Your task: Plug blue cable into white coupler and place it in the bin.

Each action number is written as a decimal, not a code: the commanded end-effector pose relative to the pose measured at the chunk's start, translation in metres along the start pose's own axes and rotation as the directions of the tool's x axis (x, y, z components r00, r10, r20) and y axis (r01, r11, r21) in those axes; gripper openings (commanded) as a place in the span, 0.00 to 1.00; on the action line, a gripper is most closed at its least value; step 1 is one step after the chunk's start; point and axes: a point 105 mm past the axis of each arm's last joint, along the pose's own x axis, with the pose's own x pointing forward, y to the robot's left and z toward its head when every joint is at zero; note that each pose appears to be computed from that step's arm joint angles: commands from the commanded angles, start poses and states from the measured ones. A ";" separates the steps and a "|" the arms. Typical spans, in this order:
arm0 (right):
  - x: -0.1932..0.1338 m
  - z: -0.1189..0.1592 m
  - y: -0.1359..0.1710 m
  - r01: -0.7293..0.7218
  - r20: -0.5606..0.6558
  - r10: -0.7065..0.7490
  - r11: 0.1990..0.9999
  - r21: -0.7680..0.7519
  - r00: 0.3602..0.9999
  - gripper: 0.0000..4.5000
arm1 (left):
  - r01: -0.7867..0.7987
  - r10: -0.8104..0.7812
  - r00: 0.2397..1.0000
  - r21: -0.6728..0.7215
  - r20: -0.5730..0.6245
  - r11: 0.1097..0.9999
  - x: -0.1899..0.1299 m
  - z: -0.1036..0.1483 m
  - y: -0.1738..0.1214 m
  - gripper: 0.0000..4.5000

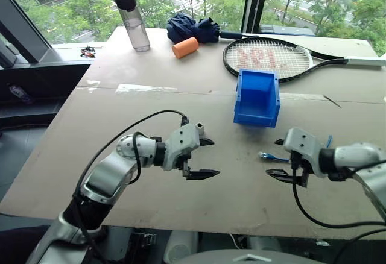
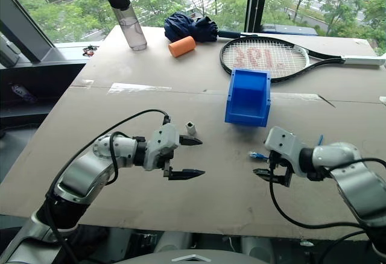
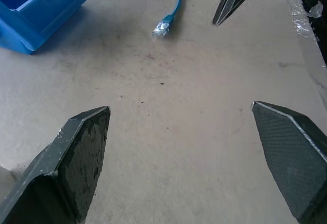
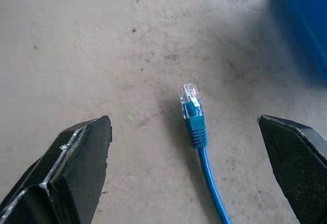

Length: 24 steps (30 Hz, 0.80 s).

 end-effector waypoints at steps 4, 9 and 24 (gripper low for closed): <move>-0.050 0.007 0.034 0.231 0.167 -0.257 0.959 0.164 0.952 0.98 | 0.105 -0.107 0.994 0.104 0.018 0.989 0.053 0.019 0.021 1.00; -0.053 -0.008 0.056 0.319 0.122 -0.356 0.915 0.249 0.927 0.98 | 0.181 -0.186 0.982 0.137 0.026 0.974 0.092 0.035 0.026 1.00; -0.050 -0.027 0.093 0.501 0.019 -0.557 0.760 0.414 0.830 1.00 | 0.350 -0.333 0.936 0.204 -0.116 0.914 0.134 0.016 0.013 0.10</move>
